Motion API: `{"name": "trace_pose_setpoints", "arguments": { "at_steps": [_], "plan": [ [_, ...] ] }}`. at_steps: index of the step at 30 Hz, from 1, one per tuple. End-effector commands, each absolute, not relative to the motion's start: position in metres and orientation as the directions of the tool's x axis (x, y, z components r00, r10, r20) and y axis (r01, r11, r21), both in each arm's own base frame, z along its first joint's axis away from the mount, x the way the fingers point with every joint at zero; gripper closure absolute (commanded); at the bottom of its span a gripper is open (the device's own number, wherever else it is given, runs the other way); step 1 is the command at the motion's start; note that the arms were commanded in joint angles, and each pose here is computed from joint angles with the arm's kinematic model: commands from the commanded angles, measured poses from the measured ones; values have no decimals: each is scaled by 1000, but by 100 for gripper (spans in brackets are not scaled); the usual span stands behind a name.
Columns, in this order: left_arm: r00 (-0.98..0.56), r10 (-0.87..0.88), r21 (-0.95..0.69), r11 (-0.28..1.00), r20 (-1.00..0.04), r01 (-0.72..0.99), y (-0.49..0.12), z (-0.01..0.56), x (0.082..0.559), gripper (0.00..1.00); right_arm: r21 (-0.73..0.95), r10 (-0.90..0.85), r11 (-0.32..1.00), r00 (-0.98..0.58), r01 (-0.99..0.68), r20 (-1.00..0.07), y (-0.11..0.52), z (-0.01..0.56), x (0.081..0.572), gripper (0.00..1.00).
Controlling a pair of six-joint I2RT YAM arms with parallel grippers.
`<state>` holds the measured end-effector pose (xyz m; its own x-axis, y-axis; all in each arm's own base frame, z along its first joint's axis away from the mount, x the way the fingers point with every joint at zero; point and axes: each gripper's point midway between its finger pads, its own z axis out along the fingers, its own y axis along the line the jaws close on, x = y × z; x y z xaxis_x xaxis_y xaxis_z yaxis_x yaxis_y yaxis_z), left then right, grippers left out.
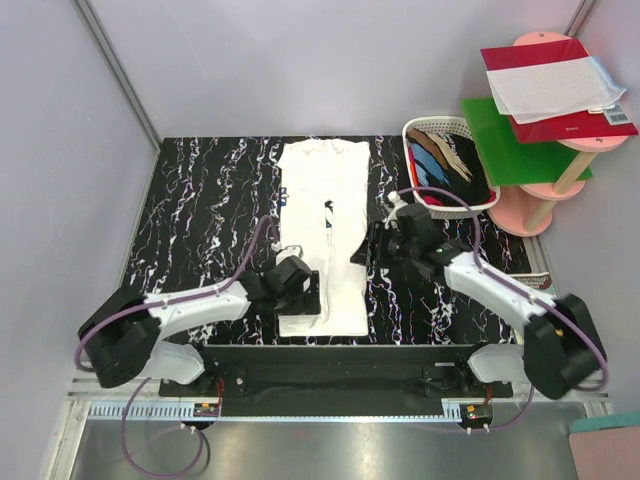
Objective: Fold and stack the t-shirts
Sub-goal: Fold the tshirt
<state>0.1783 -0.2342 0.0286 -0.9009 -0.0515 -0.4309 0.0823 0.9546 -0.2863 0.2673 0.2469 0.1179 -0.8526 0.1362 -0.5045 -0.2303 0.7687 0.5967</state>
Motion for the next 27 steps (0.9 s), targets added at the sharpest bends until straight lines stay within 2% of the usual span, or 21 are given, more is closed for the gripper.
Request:
{"name": "trace_pose_setpoints", "arguments": {
  "at_steps": [1, 3, 7, 10, 16, 20, 25, 27],
  "plan": [
    [-870, -73, -299, 950, -488, 88, -208, 55, 165, 1, 613, 237, 731, -730, -301, -641, 238, 178, 267, 21],
    [-841, -110, -348, 932, -531, 98, -203, 74, 164, 1, 626, 262, 726, -726, -286, -636, 231, 185, 257, 15],
    [-832, -187, -405, 913, -522, 50, -188, 80, 151, 1, 680, 273, 710, -819, -182, -505, 225, 147, 224, 16],
    [-848, -227, -408, 913, -480, -14, -173, 60, 137, 7, 736, 311, 673, -876, -71, -368, 224, 114, 200, 21],
    [-900, -251, -348, 930, -357, -122, -158, 11, 112, 11, 749, 359, 657, -909, 85, -211, 211, 59, 164, 24],
    [-907, -263, -341, 929, -330, -145, -159, -4, 109, 11, 743, 356, 659, -918, 115, -174, 207, 41, 152, 25],
    [-915, -259, -365, 921, -310, -137, -169, -15, 110, 11, 767, 357, 635, -916, 97, -180, 213, 35, 158, 24],
    [-921, -250, -355, 925, -299, -136, -172, -20, 111, 12, 760, 335, 640, -931, 113, -143, 217, 26, 155, 24]
  ]
}}
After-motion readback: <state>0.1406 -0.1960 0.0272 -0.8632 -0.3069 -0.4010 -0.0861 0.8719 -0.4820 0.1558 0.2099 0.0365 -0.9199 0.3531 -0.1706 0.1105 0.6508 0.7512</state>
